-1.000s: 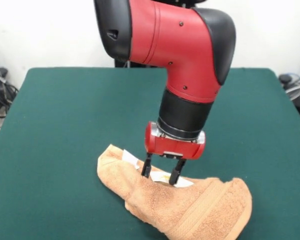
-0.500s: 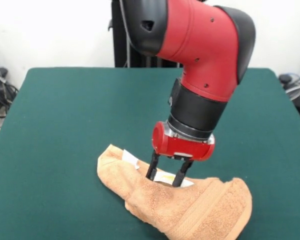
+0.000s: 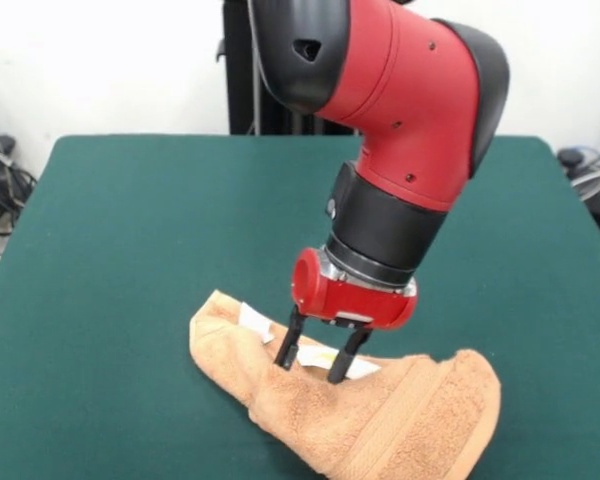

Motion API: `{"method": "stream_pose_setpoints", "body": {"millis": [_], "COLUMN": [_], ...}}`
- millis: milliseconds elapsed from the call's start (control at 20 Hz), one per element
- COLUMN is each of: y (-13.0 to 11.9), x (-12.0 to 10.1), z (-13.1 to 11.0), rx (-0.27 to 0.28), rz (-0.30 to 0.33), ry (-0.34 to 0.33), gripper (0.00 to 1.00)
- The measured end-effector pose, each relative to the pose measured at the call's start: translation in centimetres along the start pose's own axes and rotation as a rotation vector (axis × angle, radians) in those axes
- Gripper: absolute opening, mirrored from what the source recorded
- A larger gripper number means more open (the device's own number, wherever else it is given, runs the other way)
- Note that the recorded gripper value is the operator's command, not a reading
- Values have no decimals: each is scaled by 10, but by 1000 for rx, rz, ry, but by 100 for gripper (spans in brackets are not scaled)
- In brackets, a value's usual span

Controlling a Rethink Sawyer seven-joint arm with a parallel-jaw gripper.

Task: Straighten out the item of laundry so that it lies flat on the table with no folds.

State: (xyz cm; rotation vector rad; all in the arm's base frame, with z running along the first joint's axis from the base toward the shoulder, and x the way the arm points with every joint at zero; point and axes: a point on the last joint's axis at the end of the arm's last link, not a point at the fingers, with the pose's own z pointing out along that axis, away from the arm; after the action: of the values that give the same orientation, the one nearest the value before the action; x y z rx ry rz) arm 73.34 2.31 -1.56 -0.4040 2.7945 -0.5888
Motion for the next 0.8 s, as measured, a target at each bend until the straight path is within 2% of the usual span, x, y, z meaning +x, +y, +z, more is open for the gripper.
{"method": "stream_pose_setpoints", "body": {"millis": [400, 800], "y": [-13, -18], "x": [2, 0], "z": [6, 9], "rx": [38, 43], "rz": [-27, -23], "ry": [-4, -14], "gripper": [100, 100]}}
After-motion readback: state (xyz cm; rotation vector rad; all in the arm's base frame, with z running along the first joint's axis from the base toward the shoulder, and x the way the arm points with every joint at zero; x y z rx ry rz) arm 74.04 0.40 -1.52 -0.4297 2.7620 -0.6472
